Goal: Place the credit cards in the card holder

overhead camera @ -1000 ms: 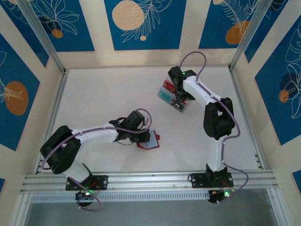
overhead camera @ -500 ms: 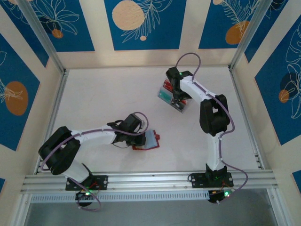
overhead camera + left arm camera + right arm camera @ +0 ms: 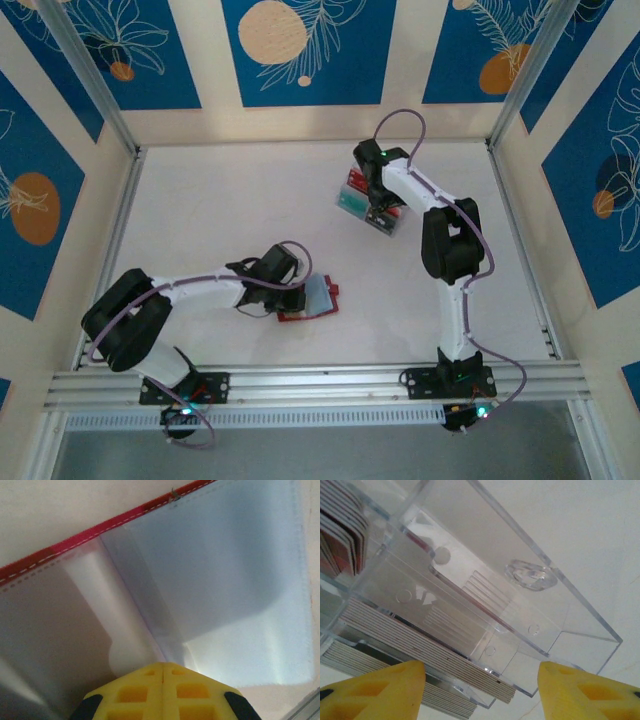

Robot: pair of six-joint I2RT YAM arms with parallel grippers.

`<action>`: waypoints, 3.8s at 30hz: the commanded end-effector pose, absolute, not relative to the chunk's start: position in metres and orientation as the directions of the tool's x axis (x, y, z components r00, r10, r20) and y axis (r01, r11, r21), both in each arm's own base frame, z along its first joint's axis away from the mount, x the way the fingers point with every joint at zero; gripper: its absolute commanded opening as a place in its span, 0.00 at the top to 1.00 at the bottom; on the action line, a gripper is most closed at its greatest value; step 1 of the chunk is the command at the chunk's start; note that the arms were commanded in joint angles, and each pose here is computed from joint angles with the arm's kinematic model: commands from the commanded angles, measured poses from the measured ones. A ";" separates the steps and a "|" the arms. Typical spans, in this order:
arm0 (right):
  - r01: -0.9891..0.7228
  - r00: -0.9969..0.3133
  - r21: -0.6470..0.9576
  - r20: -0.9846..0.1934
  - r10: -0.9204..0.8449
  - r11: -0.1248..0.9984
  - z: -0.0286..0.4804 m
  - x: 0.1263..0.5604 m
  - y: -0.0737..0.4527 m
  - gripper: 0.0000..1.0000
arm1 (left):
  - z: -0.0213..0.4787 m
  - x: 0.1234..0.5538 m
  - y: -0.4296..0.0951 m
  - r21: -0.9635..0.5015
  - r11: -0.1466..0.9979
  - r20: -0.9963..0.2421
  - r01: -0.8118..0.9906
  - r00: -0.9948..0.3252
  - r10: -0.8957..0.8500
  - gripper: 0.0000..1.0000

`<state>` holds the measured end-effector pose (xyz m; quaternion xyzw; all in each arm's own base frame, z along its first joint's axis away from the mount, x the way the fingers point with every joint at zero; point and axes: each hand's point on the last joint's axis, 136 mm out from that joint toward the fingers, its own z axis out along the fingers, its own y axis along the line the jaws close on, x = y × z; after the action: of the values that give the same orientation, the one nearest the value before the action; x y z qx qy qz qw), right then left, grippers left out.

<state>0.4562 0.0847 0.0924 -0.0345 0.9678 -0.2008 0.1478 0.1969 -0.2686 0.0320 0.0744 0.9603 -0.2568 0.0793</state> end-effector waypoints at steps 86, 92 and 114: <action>0.039 -0.997 -0.057 -0.063 0.035 0.998 0.040 0.453 0.087 0.63 | 0.185 0.342 -0.386 -0.857 0.492 -0.250 0.157 -0.960 -0.129 0.79; 0.043 -0.998 -0.051 -0.054 0.041 0.998 0.039 0.453 0.087 0.64 | 0.168 0.404 -0.442 -0.951 0.293 -0.168 0.103 -0.964 -0.207 0.76; 0.046 -0.999 -0.024 -0.023 0.045 0.999 0.031 0.450 0.090 0.66 | 0.102 0.478 -0.449 -0.976 0.211 -0.039 -0.055 -0.908 -0.417 0.75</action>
<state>0.4762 0.0949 0.0904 0.0152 0.9942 -0.0021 0.1063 0.4674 -0.4578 0.1101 -0.1406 0.7674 -0.6104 0.1368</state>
